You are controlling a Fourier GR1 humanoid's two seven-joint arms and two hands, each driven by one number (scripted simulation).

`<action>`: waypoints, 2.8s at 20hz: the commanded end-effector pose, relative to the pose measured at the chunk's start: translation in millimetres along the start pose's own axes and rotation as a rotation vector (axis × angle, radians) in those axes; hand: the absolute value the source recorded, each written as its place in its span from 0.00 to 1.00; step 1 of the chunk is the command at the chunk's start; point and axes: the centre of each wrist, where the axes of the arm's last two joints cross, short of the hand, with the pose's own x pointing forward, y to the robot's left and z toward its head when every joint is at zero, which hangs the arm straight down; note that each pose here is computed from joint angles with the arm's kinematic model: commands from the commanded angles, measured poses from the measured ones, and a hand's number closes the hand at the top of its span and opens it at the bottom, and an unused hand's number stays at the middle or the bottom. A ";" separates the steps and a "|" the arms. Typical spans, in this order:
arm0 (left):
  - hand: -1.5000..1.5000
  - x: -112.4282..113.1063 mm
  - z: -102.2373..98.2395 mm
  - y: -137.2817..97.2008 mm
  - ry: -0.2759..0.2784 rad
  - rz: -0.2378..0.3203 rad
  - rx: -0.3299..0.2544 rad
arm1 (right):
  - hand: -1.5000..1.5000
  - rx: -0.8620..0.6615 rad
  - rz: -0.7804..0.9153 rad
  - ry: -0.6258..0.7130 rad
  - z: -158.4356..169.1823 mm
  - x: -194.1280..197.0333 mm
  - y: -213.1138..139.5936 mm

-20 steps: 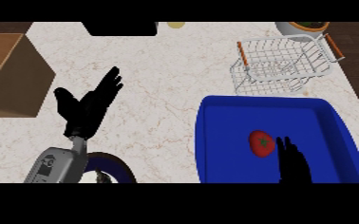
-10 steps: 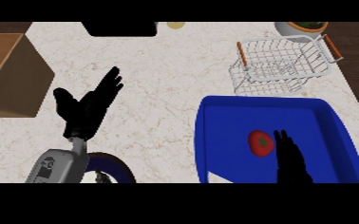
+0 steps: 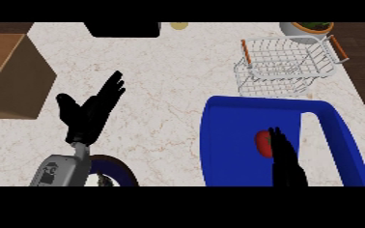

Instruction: Pick the tomato from the tray and place it in the tiered basket

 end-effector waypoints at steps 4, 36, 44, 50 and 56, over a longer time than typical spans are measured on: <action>0.50 7.1 1.6 -2.9 -0.010 -0.011 -0.005 | 0.00 -0.057 0.046 0.044 -26.8 -18.2 20.3; 0.50 -9.8 0.5 12.2 0.009 -0.009 0.033 | 1.00 0.072 0.024 -0.038 -36.4 -110.2 -172.6; 0.50 6.1 6.2 10.0 0.017 0.018 0.049 | 1.00 -0.154 -0.089 -0.183 -19.3 -67.5 -288.5; 0.50 21.4 1.6 15.6 0.012 0.015 0.009 | 1.00 -0.253 -0.129 -0.236 0.1 -29.1 -336.6; 0.50 5.0 4.4 2.4 0.005 0.005 -0.017 | 1.00 -0.287 -0.088 -0.248 -15.1 0.0 -387.3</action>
